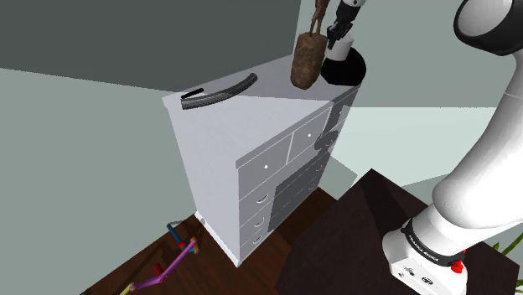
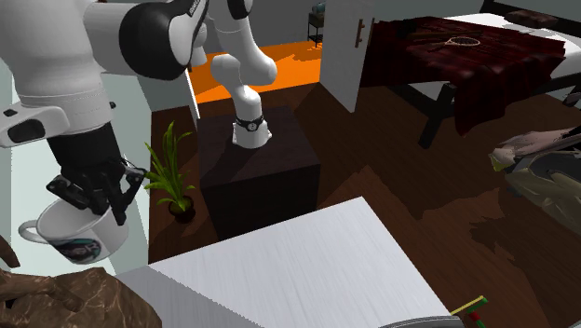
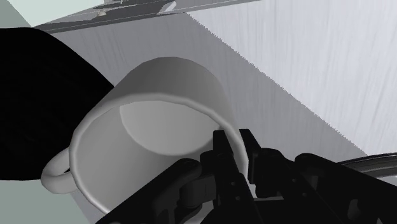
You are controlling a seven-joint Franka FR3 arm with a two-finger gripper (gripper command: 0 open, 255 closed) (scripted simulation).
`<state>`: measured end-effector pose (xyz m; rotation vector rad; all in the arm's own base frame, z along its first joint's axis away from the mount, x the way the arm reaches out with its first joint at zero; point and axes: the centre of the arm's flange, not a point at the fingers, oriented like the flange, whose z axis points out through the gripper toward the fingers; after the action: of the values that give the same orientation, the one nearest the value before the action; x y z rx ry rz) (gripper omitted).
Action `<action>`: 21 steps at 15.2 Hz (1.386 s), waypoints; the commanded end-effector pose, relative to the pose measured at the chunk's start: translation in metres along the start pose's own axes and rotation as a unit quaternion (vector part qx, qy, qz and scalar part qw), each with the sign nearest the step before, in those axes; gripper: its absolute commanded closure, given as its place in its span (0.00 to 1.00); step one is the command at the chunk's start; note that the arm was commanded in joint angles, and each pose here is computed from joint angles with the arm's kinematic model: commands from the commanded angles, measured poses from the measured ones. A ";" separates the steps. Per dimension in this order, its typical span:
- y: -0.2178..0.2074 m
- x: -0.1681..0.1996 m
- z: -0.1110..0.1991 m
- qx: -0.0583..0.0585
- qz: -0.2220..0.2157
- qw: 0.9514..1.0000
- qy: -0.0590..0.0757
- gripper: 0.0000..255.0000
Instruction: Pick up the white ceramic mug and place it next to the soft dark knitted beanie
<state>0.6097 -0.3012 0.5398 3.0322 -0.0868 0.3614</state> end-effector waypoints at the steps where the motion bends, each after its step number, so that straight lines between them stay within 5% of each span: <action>1: 0.000 -0.002 0.010 0.000 0.000 1.000 0.000 1.00; 21: -0.009 -0.027 0.112 0.000 0.000 1.000 0.000 1.00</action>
<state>0.6103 -0.3024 0.4290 3.0322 -0.0867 0.3615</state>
